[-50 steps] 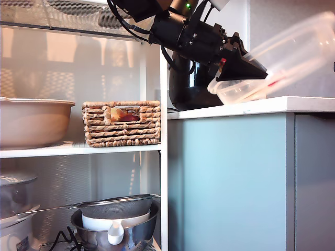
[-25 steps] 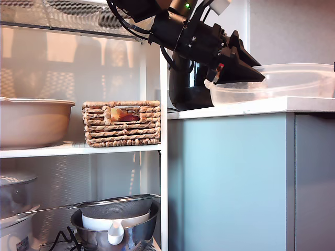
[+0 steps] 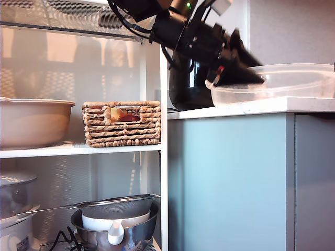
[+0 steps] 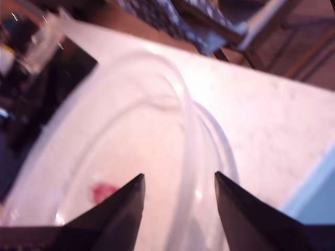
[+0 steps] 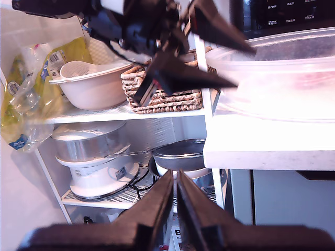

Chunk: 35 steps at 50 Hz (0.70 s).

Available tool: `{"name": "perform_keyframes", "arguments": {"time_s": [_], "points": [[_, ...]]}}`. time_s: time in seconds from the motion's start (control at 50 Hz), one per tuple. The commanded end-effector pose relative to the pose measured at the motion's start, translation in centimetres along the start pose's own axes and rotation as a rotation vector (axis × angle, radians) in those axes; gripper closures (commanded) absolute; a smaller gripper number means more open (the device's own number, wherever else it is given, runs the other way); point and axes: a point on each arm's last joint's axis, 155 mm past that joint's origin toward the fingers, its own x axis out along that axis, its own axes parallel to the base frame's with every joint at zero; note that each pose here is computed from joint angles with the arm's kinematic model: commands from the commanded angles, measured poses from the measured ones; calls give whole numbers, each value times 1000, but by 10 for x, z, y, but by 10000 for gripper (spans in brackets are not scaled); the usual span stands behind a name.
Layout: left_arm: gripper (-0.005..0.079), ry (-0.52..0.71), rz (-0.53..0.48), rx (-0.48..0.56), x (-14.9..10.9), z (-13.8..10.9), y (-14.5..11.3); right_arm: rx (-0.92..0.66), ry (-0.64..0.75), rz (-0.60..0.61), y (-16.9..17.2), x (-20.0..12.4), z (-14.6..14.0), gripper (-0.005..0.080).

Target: Pick up the plastic microwave lid from the shelf, then place it on the counter next to you

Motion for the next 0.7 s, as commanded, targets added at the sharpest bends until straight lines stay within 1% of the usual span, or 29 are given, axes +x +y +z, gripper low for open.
{"name": "perform_keyframes", "arguments": {"time_s": [0.0, 0.1, 0.2, 0.34, 0.44, 0.48, 0.58, 0.68], "points": [[363, 30, 24, 15, -4, -2, 8, -9, -18, 5, 2, -1, 7, 764], [363, 84, 54, 39, -9, -13, 16, -9, -18, 5, 2, -1, 7, 765], [363, 157, 76, 53, -15, -31, 22, -9, -18, 5, 2, -1, 7, 765], [363, 231, 58, 95, -21, -50, 19, -9, -19, 5, 2, -1, 7, 764], [363, 267, 66, 111, -25, -59, 22, -9, -18, 5, 2, -1, 7, 764], [363, 276, 69, 117, -26, -60, 23, -9, -18, 5, 2, -1, 7, 764], [363, 271, 77, 122, -30, -55, 26, -9, -18, 5, 2, -1, 7, 764], [363, 249, 95, 140, -35, -41, 32, -9, -18, 5, 2, -1, 7, 764]]}}
